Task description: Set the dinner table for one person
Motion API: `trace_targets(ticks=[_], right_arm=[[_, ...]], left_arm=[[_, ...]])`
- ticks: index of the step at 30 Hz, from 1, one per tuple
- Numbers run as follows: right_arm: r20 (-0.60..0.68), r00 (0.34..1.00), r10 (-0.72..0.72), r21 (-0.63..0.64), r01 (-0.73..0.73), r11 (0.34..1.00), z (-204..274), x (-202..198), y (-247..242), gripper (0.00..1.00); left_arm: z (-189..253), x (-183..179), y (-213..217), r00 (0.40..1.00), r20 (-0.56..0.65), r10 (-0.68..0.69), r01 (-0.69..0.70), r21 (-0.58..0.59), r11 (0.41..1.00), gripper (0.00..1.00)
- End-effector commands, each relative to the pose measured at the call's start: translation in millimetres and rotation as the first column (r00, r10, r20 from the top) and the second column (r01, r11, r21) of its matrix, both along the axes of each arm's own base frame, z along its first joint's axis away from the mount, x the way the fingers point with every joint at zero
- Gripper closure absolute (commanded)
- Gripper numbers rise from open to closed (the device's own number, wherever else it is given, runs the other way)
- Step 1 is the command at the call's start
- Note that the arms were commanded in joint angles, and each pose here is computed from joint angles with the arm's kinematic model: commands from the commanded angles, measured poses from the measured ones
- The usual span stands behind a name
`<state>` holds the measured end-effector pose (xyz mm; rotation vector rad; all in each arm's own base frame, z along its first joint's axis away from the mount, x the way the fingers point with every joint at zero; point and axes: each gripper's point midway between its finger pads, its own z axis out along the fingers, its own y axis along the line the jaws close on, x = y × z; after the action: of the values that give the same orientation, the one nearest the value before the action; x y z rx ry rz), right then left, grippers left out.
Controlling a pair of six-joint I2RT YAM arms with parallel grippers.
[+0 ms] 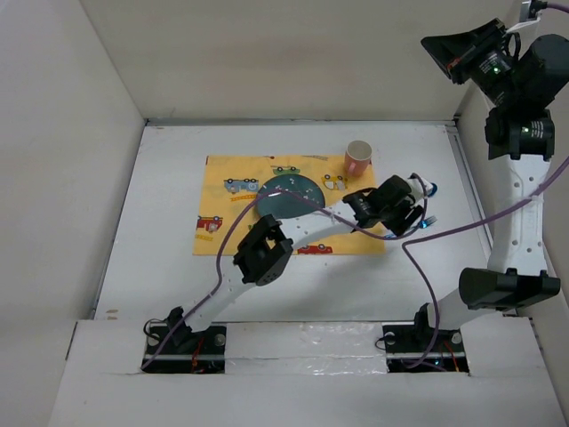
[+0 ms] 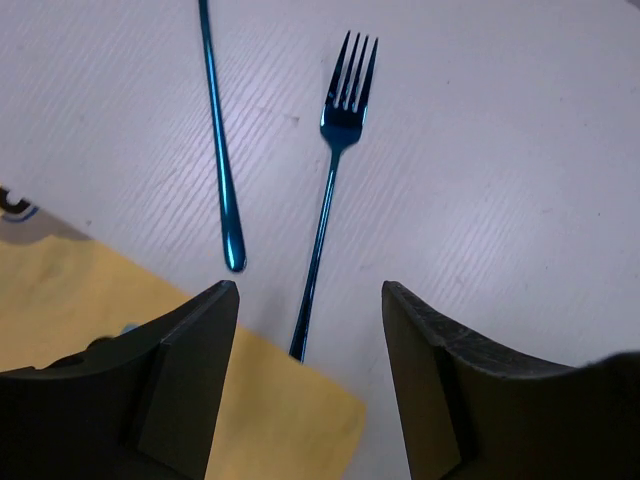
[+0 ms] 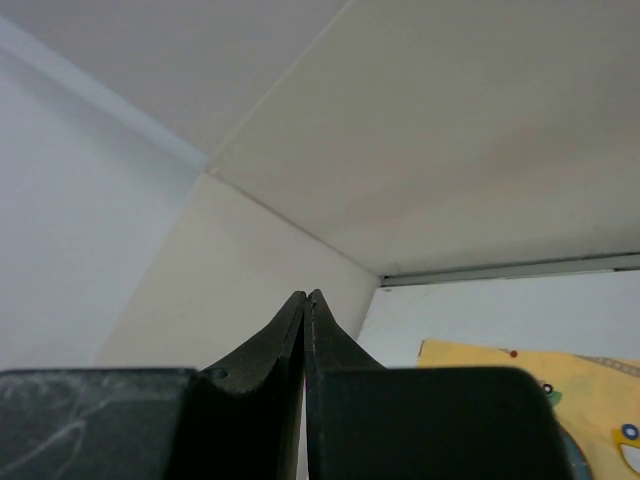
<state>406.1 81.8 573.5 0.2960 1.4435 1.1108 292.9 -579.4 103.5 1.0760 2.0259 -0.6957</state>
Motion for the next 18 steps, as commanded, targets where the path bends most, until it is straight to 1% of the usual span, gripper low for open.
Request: trace_targets(ticks=[1,2,3,4,5,8,12,18], right_arm=[[0.092,0.991,0.100,0.008,-0.101,0.995,29,-30,23,0.93],[0.079,0.992,0.102,0.008,-0.103,0.995,25,-30,24,0.93],[0.076,0.991,0.111,0.004,-0.111,0.994,23,-30,27,0.94],[0.072,0.991,0.111,0.003,-0.111,0.994,22,-30,27,0.94],[0.073,0.991,0.115,-0.005,-0.115,0.993,22,-32,28,0.94],[0.073,0.991,0.109,-0.023,-0.108,0.994,20,-35,27,0.94],[0.067,0.989,0.131,-0.034,-0.129,0.991,14,-38,33,0.95],[0.035,0.987,0.157,-0.049,-0.156,0.987,-4,-42,41,0.97]], left_arm=[[30,-5,-39,0.998,0.024,-0.064,0.067,-0.145,0.987,0.44],[30,-8,-46,0.997,0.035,-0.071,0.076,-0.159,0.984,0.43],[28,-3,-50,0.997,0.051,-0.058,0.065,-0.169,0.983,0.42],[13,-9,-56,0.996,0.049,-0.070,0.076,-0.156,0.985,0.40],[12,-14,-62,0.995,0.057,-0.083,0.091,-0.162,0.983,0.40],[-12,-12,-65,0.996,0.047,-0.081,0.087,-0.138,0.987,0.40],[-32,-13,-68,0.996,0.029,-0.086,0.089,-0.130,0.988,0.41],[-60,-5,-64,0.999,0.029,-0.039,0.042,-0.088,0.995,0.41]])
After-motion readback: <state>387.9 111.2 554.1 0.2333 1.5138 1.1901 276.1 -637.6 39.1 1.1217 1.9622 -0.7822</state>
